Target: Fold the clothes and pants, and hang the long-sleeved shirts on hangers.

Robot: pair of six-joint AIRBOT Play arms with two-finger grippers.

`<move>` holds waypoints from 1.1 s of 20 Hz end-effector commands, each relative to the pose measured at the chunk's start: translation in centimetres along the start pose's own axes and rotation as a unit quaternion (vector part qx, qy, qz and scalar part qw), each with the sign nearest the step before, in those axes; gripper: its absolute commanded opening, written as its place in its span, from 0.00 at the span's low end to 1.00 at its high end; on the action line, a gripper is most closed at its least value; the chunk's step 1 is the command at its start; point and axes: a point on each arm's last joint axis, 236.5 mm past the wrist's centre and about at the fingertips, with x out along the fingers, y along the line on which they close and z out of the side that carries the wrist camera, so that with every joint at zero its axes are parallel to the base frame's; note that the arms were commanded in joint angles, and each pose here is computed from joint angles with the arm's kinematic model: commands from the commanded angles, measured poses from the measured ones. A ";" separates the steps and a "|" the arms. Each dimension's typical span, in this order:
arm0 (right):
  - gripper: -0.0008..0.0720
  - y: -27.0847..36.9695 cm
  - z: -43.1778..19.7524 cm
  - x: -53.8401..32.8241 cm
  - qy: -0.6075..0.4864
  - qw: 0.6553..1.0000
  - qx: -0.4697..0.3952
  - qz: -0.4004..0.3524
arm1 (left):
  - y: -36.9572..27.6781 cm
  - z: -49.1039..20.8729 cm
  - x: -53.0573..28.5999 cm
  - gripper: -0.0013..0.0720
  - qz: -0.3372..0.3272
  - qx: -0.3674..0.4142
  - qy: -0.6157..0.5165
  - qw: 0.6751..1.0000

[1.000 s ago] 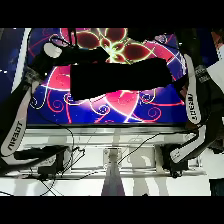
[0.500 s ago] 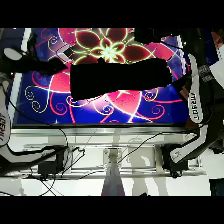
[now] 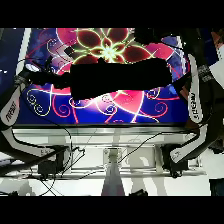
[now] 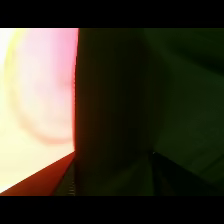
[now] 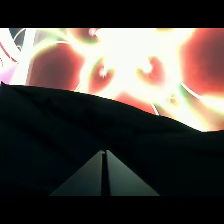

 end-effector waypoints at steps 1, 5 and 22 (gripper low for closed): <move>0.04 -0.3 -1.2 1.9 0.019 1.000 0.002 -0.003 | 0.3 1.3 1.5 0.63 -0.004 -0.021 -0.030 0.999; 0.04 0.7 -5.3 8.1 0.064 0.998 0.000 0.001 | -0.1 0.9 1.6 0.03 -0.008 -0.018 -0.020 1.000; 0.04 23.4 -23.4 21.1 0.135 0.983 0.004 0.122 | -14.8 0.4 -24.0 0.03 -0.047 0.199 -0.217 0.954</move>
